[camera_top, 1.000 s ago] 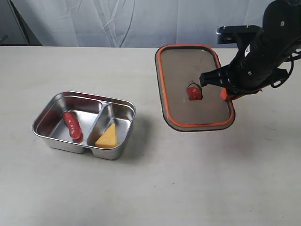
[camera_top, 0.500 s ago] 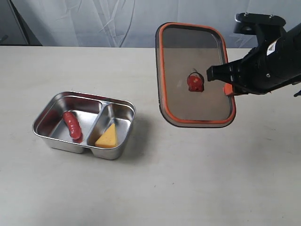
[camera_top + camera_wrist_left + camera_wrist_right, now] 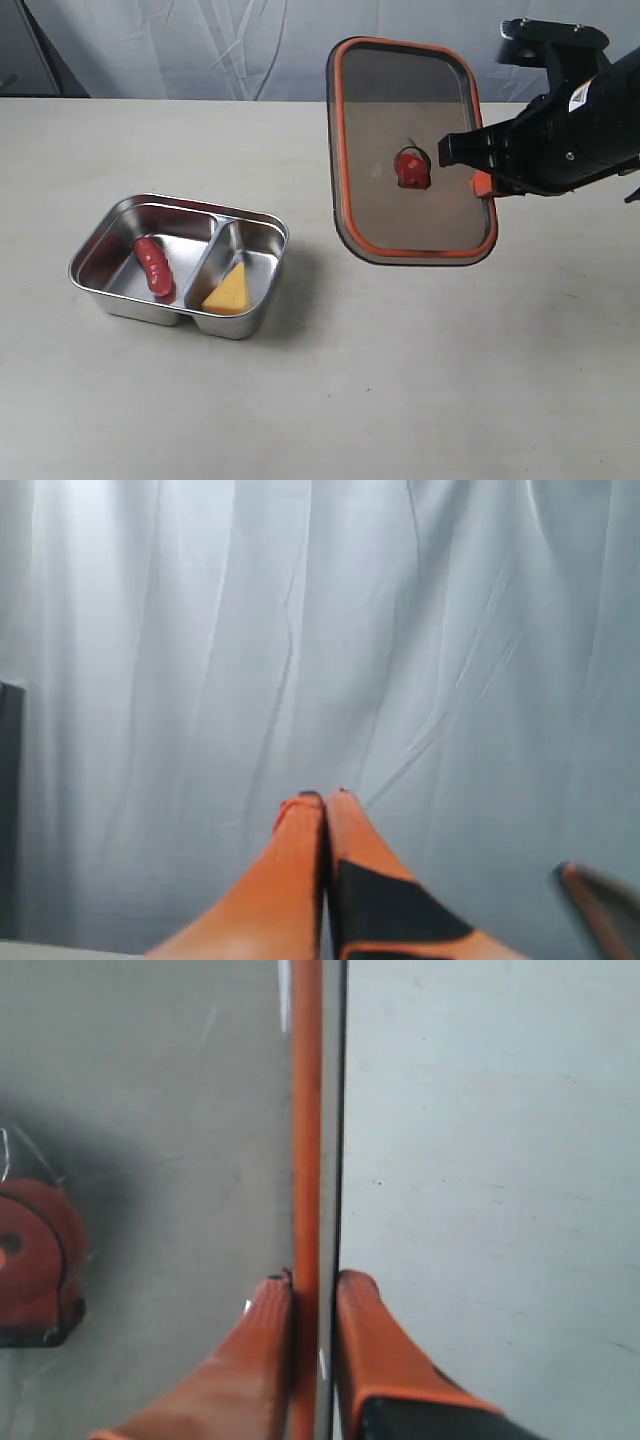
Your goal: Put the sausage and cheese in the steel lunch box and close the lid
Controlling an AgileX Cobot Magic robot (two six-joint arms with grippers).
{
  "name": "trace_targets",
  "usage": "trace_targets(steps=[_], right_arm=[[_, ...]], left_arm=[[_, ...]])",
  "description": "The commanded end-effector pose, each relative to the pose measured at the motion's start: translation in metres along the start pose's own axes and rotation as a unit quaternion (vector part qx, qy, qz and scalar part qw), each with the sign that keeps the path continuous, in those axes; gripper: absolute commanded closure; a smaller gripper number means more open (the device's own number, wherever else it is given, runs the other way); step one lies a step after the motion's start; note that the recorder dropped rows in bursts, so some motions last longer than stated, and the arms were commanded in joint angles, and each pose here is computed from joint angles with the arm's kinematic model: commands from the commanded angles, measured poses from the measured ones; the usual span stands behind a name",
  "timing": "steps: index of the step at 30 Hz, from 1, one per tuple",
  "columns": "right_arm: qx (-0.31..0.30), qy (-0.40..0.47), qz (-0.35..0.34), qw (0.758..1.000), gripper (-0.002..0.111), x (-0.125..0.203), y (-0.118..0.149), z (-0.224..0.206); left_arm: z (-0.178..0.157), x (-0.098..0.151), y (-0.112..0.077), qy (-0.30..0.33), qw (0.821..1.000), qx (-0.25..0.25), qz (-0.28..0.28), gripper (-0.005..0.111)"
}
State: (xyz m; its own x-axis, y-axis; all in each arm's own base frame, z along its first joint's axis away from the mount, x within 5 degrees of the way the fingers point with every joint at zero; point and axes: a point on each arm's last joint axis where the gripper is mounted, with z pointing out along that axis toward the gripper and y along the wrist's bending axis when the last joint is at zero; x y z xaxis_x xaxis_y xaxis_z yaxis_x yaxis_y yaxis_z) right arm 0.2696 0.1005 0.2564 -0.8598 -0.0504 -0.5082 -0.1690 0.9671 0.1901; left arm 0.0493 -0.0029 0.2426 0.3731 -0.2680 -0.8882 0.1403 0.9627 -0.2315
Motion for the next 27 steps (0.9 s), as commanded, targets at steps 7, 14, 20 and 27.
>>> trace_targets(steps=[7, 14, 20, 27], right_arm=[[-0.056, -0.026, -0.117, 0.991, 0.109, 0.011, 0.052, -0.002], [-0.084, -0.042, -0.167, 0.981, 0.109, 0.018, 0.077, -0.004], [-0.106, -0.043, -0.215, 0.97, 0.109, 0.028, 0.097, -0.006], [-0.13, -0.053, -0.251, 0.958, 0.109, 0.038, 0.117, -0.01]], left_arm=[[-0.002, 0.013, -0.008, 0.08, 0.91, 0.015, -0.407, 0.107], [-0.004, 0.02, -0.034, 0.179, 0.888, 0.135, -0.401, 0.107], [0.001, 0.027, -0.037, 0.219, 0.878, 0.138, -0.403, 0.082], [0.003, 0.031, -0.037, 0.24, 0.877, 0.132, -0.395, 0.05]])
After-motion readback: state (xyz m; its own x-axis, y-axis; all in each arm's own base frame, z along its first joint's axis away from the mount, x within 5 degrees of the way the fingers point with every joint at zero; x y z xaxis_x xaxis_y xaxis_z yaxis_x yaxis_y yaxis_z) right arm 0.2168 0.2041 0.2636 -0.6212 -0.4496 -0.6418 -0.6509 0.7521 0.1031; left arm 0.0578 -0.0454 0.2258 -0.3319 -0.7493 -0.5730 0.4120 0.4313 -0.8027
